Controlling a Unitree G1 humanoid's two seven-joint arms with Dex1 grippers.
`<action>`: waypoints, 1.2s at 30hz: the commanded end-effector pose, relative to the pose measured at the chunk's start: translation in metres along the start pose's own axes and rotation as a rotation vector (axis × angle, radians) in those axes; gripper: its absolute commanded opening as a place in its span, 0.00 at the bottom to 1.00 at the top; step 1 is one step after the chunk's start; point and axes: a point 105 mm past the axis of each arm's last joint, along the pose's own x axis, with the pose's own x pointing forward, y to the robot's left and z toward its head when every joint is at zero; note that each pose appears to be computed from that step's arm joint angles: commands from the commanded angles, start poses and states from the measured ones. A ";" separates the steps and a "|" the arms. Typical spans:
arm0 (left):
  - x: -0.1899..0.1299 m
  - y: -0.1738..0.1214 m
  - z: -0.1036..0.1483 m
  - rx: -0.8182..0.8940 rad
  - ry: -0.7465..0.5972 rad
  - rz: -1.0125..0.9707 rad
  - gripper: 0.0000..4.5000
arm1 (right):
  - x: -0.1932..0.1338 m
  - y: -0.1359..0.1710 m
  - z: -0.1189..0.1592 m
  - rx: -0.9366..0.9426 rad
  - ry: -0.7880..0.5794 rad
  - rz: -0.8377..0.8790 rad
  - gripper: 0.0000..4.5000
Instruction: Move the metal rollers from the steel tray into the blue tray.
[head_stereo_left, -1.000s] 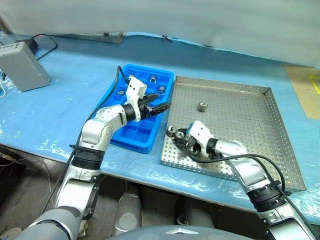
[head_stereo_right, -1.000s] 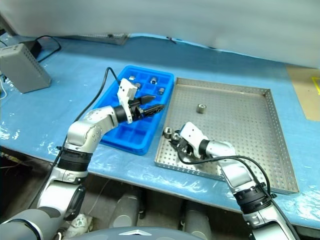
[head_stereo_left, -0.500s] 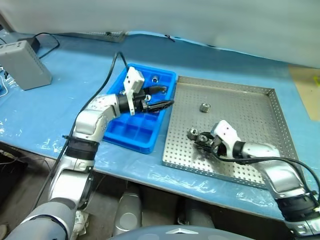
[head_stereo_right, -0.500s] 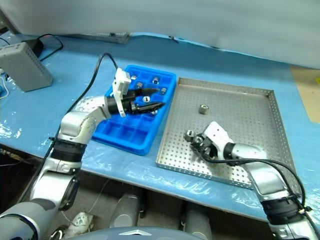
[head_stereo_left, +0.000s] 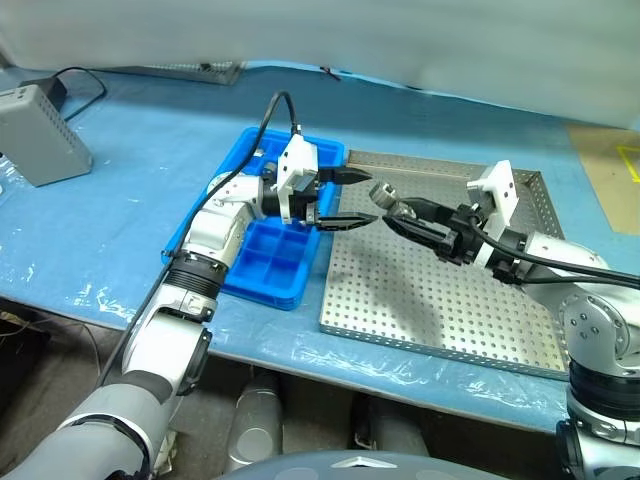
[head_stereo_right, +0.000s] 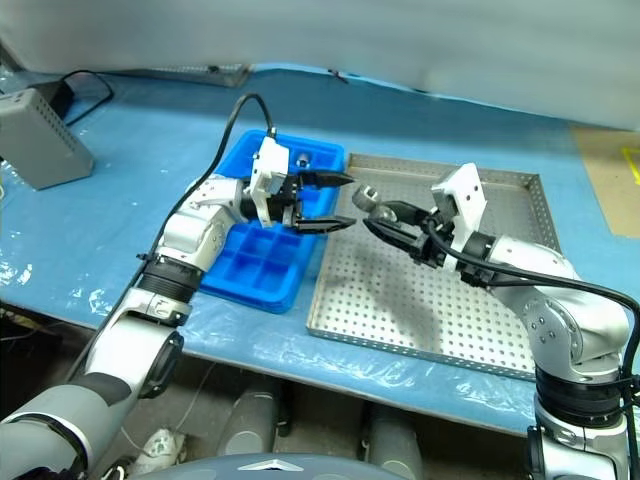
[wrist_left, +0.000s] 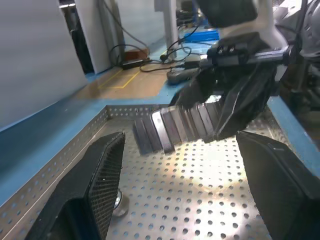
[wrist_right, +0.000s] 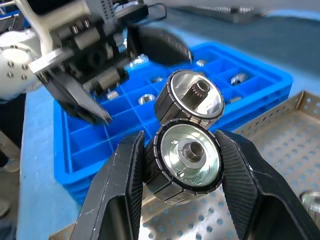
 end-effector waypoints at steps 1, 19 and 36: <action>0.003 0.003 0.010 0.063 -0.031 -0.007 0.84 | -0.002 0.011 0.018 -0.061 -0.049 0.015 0.40; 0.012 0.017 0.011 0.451 0.039 -0.048 0.84 | -0.004 0.023 0.025 -0.044 -0.044 0.082 0.40; 0.016 0.013 0.011 0.468 0.004 -0.074 0.84 | 0.002 0.019 0.013 -0.038 -0.017 0.057 0.40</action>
